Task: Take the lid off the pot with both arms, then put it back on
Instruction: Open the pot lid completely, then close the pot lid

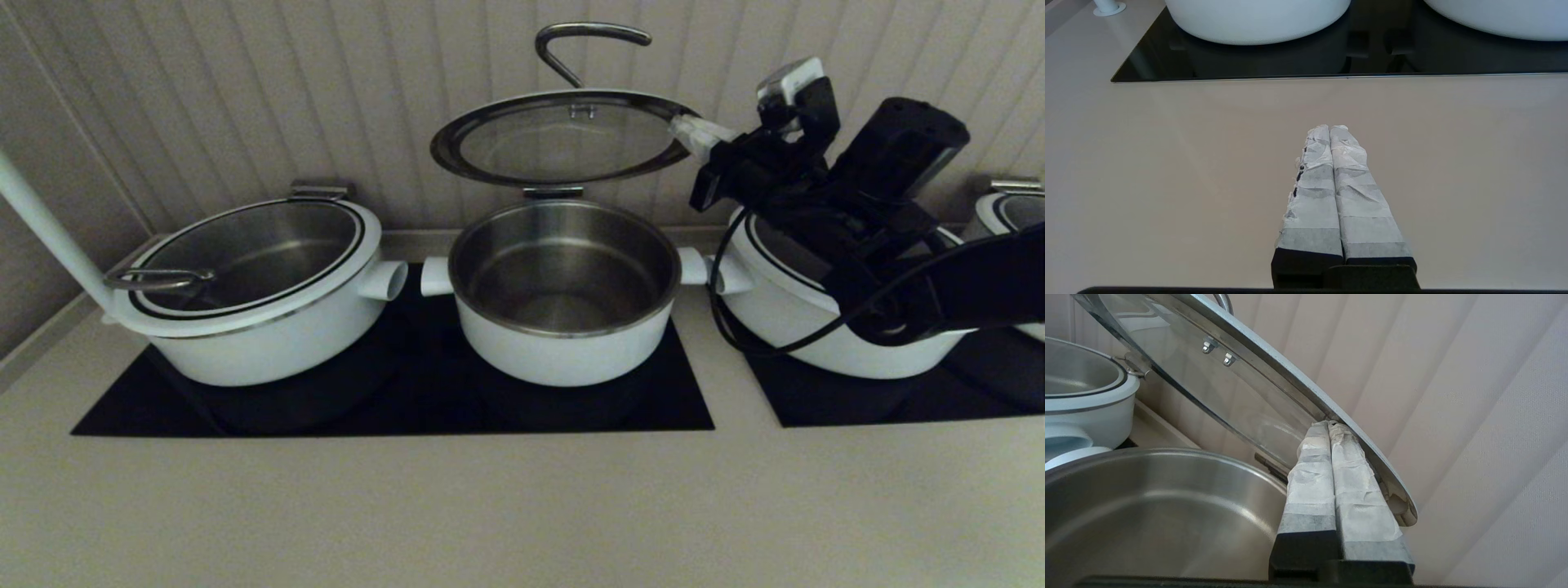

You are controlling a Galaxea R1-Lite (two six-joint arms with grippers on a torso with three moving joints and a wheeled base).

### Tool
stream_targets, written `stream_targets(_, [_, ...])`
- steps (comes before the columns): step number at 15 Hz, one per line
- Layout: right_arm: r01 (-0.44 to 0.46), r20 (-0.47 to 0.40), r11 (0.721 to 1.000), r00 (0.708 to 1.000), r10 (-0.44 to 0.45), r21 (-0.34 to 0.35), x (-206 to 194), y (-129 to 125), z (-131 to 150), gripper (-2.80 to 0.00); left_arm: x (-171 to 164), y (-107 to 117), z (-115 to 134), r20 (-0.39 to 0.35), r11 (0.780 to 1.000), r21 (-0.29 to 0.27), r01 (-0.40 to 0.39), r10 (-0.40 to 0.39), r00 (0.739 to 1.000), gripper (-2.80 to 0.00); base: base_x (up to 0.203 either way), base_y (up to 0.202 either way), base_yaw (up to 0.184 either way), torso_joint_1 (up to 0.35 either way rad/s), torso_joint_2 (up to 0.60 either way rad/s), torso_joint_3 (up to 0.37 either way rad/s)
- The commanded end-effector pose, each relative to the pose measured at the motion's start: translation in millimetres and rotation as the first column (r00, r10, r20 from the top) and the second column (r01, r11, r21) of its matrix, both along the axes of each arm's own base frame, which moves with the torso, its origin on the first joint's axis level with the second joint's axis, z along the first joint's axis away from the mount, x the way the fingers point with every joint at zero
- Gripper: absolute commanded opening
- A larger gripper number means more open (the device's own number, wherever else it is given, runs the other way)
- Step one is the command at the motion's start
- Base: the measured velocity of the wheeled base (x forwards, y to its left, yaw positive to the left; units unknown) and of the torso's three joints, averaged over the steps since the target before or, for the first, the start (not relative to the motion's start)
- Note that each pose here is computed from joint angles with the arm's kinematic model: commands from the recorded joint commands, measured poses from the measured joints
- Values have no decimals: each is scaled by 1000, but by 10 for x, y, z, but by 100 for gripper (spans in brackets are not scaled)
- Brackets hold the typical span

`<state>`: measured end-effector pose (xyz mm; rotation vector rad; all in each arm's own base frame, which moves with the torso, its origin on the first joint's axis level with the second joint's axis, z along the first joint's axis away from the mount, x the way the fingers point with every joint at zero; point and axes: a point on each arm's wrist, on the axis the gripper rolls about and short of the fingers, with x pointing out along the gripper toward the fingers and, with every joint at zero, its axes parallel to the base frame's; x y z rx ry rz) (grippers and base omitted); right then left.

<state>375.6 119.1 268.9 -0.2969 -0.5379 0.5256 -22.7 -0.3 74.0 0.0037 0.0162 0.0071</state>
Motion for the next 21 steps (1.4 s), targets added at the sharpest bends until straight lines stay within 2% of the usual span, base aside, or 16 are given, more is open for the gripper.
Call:
stream_targets(1, [-3,-1,1000,1000,3,-4,-56,-9,47,-280,0,0,0,-1,1000,-1,-1,1,1000,-280,0,0,0,0,0,0])
stream_targets(10, [-18,-38,1000,999,18,-16,-283,-27,133,-280,0,0,0,-1,1000,1,0,0,1000,-280,0,0,0,0,0,0])
stream_targets(21, [-55,-161,997,986,46,-53,-705,-45,-54,-280,0,0,1,1,1000,0,0,0,1000,-280,0,0,0,0,0,0])
